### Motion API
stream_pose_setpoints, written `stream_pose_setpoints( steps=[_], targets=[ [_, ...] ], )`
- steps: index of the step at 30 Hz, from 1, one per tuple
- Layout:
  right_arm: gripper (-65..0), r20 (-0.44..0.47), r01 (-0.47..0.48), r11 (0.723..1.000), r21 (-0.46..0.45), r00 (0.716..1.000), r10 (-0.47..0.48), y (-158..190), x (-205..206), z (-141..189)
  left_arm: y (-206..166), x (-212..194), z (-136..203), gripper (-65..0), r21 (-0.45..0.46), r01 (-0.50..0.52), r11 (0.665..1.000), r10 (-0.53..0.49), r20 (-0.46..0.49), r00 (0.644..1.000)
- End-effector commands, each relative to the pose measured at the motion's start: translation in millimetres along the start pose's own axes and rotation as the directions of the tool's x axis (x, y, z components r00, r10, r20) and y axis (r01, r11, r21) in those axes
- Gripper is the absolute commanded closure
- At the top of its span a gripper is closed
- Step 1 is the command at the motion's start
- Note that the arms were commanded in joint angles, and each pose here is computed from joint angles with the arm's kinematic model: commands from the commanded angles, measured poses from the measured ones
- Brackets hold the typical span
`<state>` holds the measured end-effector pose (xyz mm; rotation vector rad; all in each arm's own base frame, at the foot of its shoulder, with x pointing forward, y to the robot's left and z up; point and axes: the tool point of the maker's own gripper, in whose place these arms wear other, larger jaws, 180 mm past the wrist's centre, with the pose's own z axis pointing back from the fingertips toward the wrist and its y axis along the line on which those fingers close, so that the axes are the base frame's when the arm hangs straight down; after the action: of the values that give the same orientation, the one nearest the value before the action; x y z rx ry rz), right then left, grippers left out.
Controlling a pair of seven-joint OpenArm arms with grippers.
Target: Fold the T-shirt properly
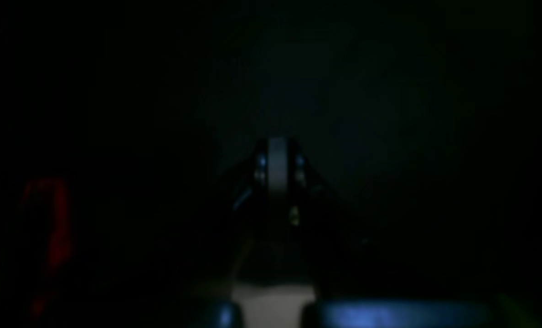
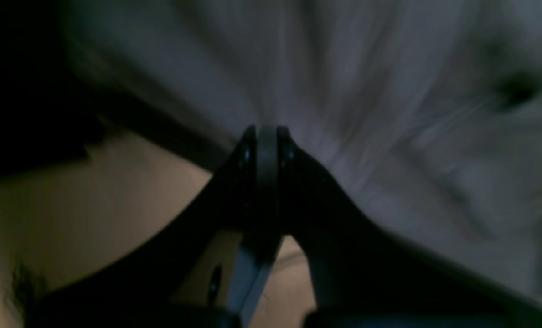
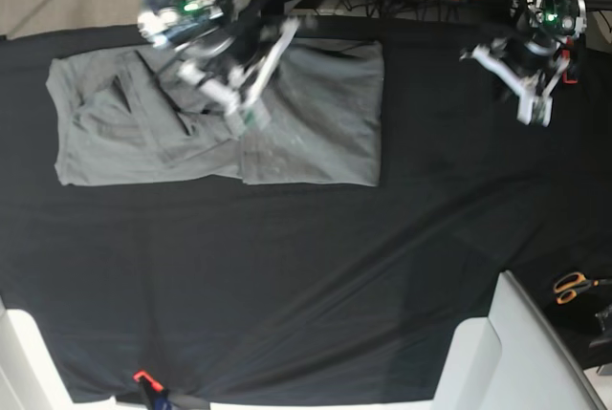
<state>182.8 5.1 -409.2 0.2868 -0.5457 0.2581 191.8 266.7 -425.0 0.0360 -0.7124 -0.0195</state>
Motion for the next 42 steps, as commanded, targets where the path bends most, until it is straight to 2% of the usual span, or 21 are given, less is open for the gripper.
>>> stream_pose_setpoints(
  steps=[1,4,6,9,12,15,21,30,34,42],
  targets=[
    [-1.2,0.024,0.018,0.999,-0.043,1.000,-0.017,-13.5,7.5,4.6,-6.0,14.8,7.6,0.0,-0.014,0.002,1.000,-0.002,0.030,1.000],
    [-1.2,0.063,0.084,0.986,-0.145,0.995,-0.076,-51.4,19.4,8.0,-55.1,45.3,13.7,0.0,-0.161,-0.024,0.987,0.037,0.073,0.997],
    [-1.2,0.091,0.119,0.973,-0.199,0.991,-0.103,-76.0,26.9,12.1,-96.5,57.7,10.5,0.0,-0.283,-0.021,0.959,0.050,0.093,0.994],
    [-1.4,0.147,0.185,0.940,-0.286,0.978,-0.147,-119.0,40.1,22.9,-152.3,61.4,3.1,0.0,-0.411,0.014,0.912,0.024,0.088,0.996],
    [-1.4,0.182,0.239,0.907,-0.348,0.966,-0.185,-150.7,43.1,34.2,-192.1,58.2,-4.0,0.0,-0.491,0.016,0.871,0.018,0.064,0.998],
    [-1.4,0.198,0.270,0.885,-0.380,0.958,-0.207,-167.2,41.6,41.1,-212.3,46.6,-11.3,0.0,-0.528,0.004,0.849,0.009,0.022,1.000],
    [-1.4,0.204,0.298,0.864,-0.406,0.951,-0.232,-180.3,36.3,47.2,-205.2,11.1,-27.0,0.0,-0.508,-0.042,0.860,0.000,-0.083,0.997],
    [-1.4,0.209,0.297,0.865,-0.406,0.951,-0.228,-180.5,37.9,47.4,-177.7,-27.8,-27.2,0.0,-0.468,-0.032,0.883,-0.054,-0.168,0.984],
    [-1.4,0.211,0.297,0.865,-0.405,0.951,-0.227,-180.6,38.6,47.4,-163.7,-50.9,-34.5,0.0,-0.440,-0.049,0.897,-0.063,-0.235,0.970],
    [-1.4,0.215,0.298,0.865,-0.404,0.950,-0.226,-180.5,40.0,47.7,-152.5,-70.1,-30.3,0.0,-0.425,-0.047,0.904,-0.080,-0.276,0.958]
  ],
)
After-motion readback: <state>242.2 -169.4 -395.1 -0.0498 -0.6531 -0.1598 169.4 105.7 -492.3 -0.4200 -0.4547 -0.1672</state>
